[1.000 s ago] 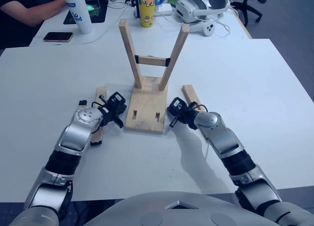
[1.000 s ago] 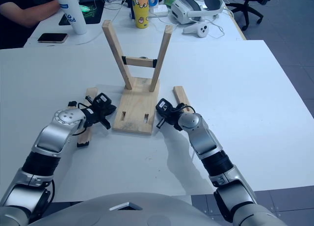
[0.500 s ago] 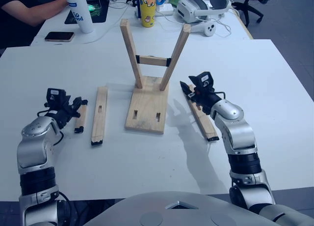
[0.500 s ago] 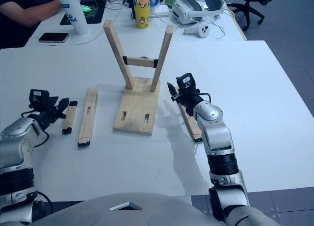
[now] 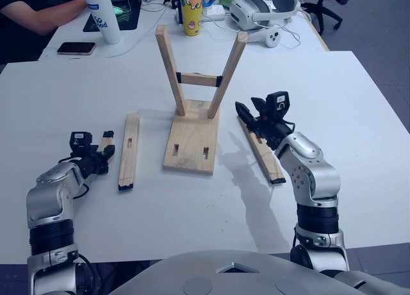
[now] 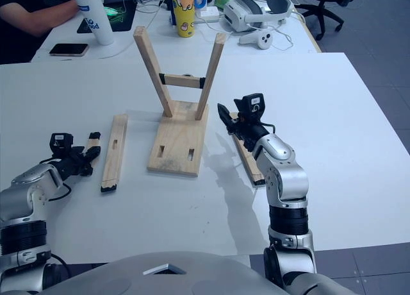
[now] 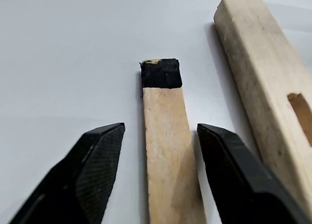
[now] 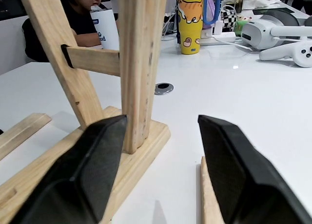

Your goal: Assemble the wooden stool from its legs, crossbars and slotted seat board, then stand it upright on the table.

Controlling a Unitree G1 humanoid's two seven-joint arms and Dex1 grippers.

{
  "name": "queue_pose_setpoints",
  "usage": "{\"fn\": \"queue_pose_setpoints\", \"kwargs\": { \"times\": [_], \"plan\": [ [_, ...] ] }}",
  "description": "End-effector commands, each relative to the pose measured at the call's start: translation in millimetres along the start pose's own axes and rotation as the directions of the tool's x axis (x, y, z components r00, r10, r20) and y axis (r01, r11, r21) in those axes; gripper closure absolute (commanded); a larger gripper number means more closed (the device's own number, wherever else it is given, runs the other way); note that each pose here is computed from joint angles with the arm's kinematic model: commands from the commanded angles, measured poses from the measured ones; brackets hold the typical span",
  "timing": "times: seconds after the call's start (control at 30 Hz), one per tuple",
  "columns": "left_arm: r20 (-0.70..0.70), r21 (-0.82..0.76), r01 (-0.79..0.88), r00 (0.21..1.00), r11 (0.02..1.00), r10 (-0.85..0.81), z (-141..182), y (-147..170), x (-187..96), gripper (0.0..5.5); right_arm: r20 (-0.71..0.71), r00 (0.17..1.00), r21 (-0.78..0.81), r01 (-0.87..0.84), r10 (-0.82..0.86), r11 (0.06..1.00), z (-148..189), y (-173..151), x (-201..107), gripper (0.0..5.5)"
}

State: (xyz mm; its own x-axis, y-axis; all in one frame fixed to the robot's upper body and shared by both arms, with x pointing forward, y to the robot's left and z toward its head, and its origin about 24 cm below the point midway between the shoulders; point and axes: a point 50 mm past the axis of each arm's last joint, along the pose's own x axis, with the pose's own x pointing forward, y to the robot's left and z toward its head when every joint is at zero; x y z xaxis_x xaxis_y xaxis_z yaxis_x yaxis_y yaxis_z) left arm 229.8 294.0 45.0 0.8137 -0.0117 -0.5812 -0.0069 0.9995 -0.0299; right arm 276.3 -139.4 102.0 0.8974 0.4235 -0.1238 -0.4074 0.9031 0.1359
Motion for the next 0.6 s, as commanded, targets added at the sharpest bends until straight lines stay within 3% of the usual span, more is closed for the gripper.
{"fn": "queue_pose_setpoints", "kwargs": {
  "times": [0.03,0.2,0.27,0.43,0.6],
  "plan": [
    [-0.12,0.014,-0.002,0.993,1.0,0.004,-23,5,0,3.32,0.008,1.0,0.02,0.023,-0.023,1.0,4,0,1,2.78],
    [-0.18,0.149,0.037,0.984,0.988,-0.01,-30,9,3,4.11,0.017,1.0,-0.015,-0.017,0.017,1.0,5,8,2,2.78],
    [-0.157,0.183,0.051,0.987,0.982,-0.022,-26,10,6,4.19,0.022,1.0,0.012,-0.016,0.016,1.0,4,10,1,2.78],
    [0.132,0.329,0.03,0.988,0.944,-0.078,22,5,8,4.19,0.025,0.998,0.071,-0.061,0.059,0.996,1,5,-15,2.78],
    [0.485,0.377,0.109,0.823,0.92,-0.296,75,-35,-17,4.19,0.097,0.975,0.292,-0.222,0.202,0.931,2,17,-21,2.78]
  ]
}}
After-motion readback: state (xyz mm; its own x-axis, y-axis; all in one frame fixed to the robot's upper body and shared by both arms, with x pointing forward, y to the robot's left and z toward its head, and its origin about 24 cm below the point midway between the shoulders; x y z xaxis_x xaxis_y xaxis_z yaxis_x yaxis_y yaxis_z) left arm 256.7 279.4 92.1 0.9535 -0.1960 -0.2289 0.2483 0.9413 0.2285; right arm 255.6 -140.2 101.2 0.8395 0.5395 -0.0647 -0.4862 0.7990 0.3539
